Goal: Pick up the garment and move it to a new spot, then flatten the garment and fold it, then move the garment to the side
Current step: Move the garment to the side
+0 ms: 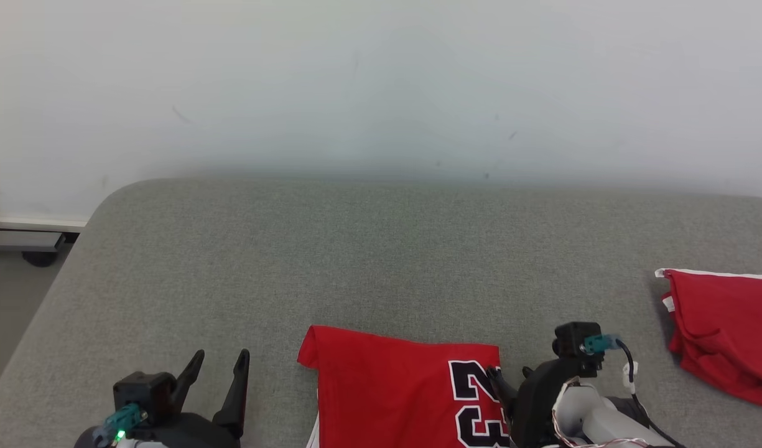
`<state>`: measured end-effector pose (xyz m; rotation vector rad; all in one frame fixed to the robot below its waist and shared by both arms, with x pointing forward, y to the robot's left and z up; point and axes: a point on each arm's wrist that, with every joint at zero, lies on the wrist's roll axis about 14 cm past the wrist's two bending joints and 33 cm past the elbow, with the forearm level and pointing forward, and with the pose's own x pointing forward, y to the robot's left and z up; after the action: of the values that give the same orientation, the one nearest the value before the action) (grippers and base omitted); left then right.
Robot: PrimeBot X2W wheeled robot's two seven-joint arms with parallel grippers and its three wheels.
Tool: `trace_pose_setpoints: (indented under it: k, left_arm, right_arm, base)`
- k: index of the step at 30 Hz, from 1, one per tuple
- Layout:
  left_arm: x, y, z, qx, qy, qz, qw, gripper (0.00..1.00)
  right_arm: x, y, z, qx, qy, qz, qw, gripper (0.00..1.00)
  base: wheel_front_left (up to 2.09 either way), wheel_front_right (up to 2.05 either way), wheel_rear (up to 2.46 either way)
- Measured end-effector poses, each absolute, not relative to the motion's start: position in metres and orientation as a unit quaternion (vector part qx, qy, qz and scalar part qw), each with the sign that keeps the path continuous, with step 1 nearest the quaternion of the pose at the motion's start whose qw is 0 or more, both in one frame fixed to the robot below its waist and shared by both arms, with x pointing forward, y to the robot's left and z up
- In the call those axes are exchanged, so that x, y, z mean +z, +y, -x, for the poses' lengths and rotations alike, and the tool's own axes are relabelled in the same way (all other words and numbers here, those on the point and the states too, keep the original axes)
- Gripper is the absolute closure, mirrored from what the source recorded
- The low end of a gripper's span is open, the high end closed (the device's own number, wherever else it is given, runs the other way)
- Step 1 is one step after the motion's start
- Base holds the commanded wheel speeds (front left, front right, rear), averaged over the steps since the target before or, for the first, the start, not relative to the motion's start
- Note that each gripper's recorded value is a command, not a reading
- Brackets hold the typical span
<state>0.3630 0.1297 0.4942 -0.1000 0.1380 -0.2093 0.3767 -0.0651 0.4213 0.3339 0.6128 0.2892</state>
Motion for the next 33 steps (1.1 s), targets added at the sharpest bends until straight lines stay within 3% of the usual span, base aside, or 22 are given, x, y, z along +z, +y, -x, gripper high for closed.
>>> trace_pose_setpoints:
  k: [21, 22, 23, 24, 25, 26, 27, 33]
  left_arm:
    - [0.487, 0.126, -0.362, -0.109, 0.081, 0.049, 0.989, 0.0]
    - [0.487, 0.126, -0.362, -0.109, 0.082, 0.049, 0.989, 0.0]
    - [0.486, 0.126, -0.362, -0.109, 0.083, 0.049, 0.989, 0.0]
    - [0.486, 0.127, -0.362, -0.108, 0.084, 0.049, 0.989, 0.0]
    - [0.485, 0.127, -0.362, -0.108, 0.085, 0.049, 0.989, 0.0]
    - [0.485, 0.127, -0.362, -0.108, 0.085, 0.05, 0.989, 0.0]
    - [0.485, 0.127, -0.362, -0.107, 0.085, 0.05, 0.989, 0.0]
    - [0.484, 0.127, -0.363, -0.107, 0.087, 0.05, 0.989, 0.0]
  right_arm:
    - [0.387, -0.059, -0.362, 0.111, 0.356, -0.194, 0.908, 0.0]
    - [0.387, -0.058, -0.362, 0.113, 0.359, -0.194, 0.906, 0.19]
    - [0.386, -0.057, -0.362, 0.113, 0.361, -0.194, 0.905, 0.31]
    - [0.385, -0.056, -0.361, 0.114, 0.364, -0.193, 0.904, 0.56]
    - [0.385, -0.056, -0.361, 0.115, 0.366, -0.192, 0.903, 0.67]
    - [0.384, -0.055, -0.36, 0.115, 0.369, -0.192, 0.902, 0.87]
    - [0.383, -0.055, -0.36, 0.115, 0.372, -0.192, 0.901, 1.0]
    - [0.382, -0.056, -0.361, 0.115, 0.375, -0.186, 0.901, 1.0]
  base:
    - [0.0, 0.0, 0.0]
    - [0.0, 0.0, 0.0]
    - [0.0, 0.0, 0.0]
    - [0.0, 0.0, 0.0]
    - [0.0, 0.0, 0.0]
    - [0.0, 0.0, 0.0]
    - [0.0, 0.0, 0.0]
    - [0.0, 0.0, 0.0]
